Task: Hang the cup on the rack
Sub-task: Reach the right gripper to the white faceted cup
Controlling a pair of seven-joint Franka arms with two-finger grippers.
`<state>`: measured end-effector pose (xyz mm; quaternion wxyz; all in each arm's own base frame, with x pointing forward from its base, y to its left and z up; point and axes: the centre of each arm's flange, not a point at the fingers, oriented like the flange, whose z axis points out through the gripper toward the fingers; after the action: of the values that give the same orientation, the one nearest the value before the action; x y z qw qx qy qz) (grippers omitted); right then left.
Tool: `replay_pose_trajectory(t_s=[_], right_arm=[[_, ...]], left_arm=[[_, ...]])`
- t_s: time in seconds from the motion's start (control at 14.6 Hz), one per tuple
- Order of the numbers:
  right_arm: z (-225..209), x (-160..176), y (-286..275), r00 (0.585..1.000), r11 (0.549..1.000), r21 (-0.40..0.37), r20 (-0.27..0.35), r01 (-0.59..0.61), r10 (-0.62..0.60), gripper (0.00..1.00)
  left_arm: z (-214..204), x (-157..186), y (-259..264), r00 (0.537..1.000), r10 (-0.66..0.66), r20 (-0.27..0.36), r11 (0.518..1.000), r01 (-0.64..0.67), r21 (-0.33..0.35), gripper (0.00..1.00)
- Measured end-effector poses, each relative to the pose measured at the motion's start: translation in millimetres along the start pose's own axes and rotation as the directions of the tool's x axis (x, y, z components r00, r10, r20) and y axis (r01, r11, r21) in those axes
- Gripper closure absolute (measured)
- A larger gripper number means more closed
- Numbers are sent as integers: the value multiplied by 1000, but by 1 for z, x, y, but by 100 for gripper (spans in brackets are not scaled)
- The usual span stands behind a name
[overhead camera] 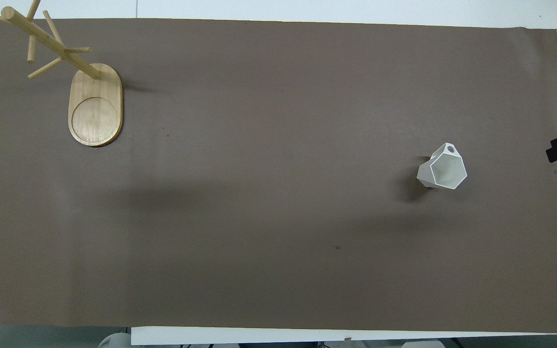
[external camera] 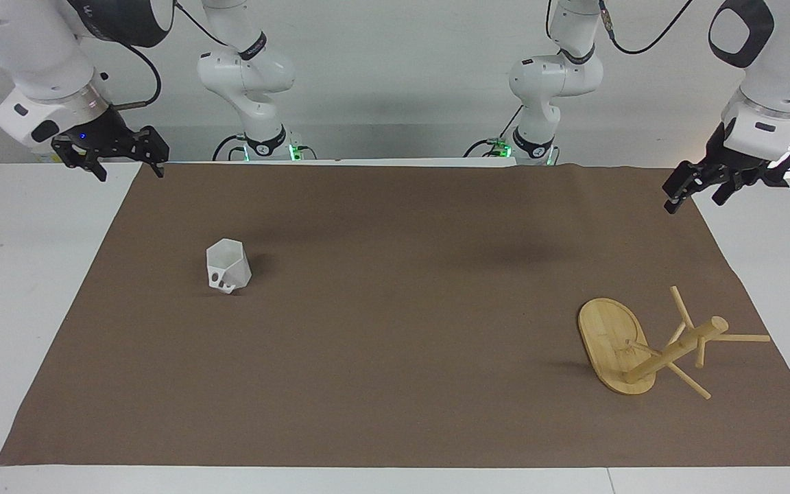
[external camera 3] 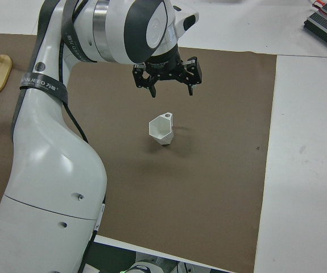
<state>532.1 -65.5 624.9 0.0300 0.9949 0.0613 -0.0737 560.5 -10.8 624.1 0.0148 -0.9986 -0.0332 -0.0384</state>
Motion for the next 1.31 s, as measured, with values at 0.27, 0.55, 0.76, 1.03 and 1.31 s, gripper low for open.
replay_pose_trajectory(t_s=[0.27, 0.55, 0.76, 1.03, 1.31], right_arm=[[0, 0, 1, 1000, 1000, 1, 1, -2, 2, 0], [0, -4, 27, 981, 975, 133, -93, 180, -168, 0], [16, -17, 74, 888, 873, 202, -233, 444, -397, 0], [95, -30, 122, 656, 635, 263, -541, 726, -527, 0], [212, -40, 148, 379, 442, 163, -801, 882, -463, 0]], left_arm=[[0, 0, 0, 1000, 0, 0, 1000, 0, 0, 0], [0, 0, 0, 1000, 0, 0, 1000, 0, 0, 0], [0, 0, 0, 1000, 1, 0, 1000, -1, 0, 0], [-1, -2, 20, 999, 35, -1, 999, -35, -3, 0], [-1, -3, 25, 999, 44, 1, 999, -44, -3, 0]])
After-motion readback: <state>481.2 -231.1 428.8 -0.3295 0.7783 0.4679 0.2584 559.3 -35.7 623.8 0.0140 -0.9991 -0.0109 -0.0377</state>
